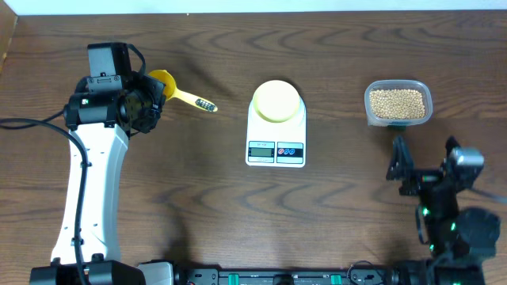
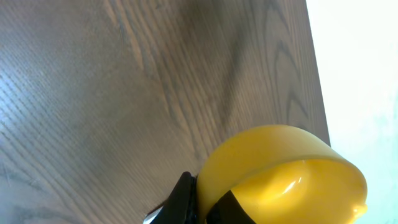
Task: Scoop item into bowl and weigh 50g on scale
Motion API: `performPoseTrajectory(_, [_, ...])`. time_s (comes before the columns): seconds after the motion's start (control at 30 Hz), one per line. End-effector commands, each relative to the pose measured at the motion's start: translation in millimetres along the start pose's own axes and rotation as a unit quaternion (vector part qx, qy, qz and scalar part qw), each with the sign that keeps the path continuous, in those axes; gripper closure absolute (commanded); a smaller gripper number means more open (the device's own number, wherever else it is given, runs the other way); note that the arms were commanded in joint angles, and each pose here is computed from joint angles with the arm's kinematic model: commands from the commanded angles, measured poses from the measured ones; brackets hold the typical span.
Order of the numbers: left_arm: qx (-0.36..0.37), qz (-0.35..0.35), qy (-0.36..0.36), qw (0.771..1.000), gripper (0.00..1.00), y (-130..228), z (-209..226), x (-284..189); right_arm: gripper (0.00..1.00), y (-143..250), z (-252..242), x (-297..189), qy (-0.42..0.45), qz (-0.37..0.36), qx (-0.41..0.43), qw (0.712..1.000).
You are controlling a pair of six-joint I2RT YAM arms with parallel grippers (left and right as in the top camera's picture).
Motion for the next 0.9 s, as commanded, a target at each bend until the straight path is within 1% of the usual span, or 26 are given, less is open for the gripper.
performPoseTrajectory(0.0, [-0.036,-0.003,0.010,0.999,0.93,-1,-5,-6,0.01,-19,19,16,-0.076,0.027,0.012,0.997])
performPoseTrajectory(0.13, [-0.078,-0.001,0.004,0.997,0.92,0,-3,-6,0.01,-33,42,42,-0.178,0.070,0.025,0.981])
performPoseTrajectory(0.2, [-0.105,0.002,-0.007,0.994,0.92,2,2,-6,0.01,-37,53,57,-0.233,0.099,0.050,0.966])
performPoseTrajectory(0.3, [-0.126,0.005,-0.016,0.992,0.92,3,5,-6,0.01,-36,66,73,-0.297,0.122,0.067,0.945])
performPoseTrajectory(0.37, [-0.137,0.007,-0.023,0.990,0.92,4,7,-6,0.01,-29,67,85,-0.311,0.132,0.074,0.938])
performPoseTrajectory(0.4, [-0.140,0.009,-0.025,0.990,0.92,5,8,-6,0.01,-25,68,90,-0.314,0.141,0.095,0.934])
performPoseTrajectory(0.47, [-0.140,0.015,-0.027,0.990,0.92,7,9,-6,0.01,-22,69,101,-0.315,0.162,0.163,0.921])
performPoseTrajectory(0.6, [-0.137,0.018,-0.032,0.990,0.92,10,10,-6,0.01,-12,67,117,-0.281,0.217,0.319,0.878])
performPoseTrajectory(0.67, [-0.132,0.021,-0.031,0.990,0.92,13,9,-6,0.01,-9,69,123,-0.277,0.230,0.361,0.860])
performPoseTrajectory(0.73, [-0.125,0.025,-0.029,0.991,0.92,19,6,-5,0.01,-8,78,127,-0.299,0.235,0.368,0.848])
performPoseTrajectory(0.87, [-0.112,0.036,-0.024,0.993,0.92,33,0,-4,0.01,-9,114,126,-0.370,0.238,0.341,0.831])
Point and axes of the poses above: each gripper's point midway between its finger pads, its own x axis out along the fingers, its own z axis along the line the jaws close on, y = z × x, the point moved 5 cm from there along -x, back along the fingers, and after that the axes turned 6 degrees about -x, right-handed, at the moved point
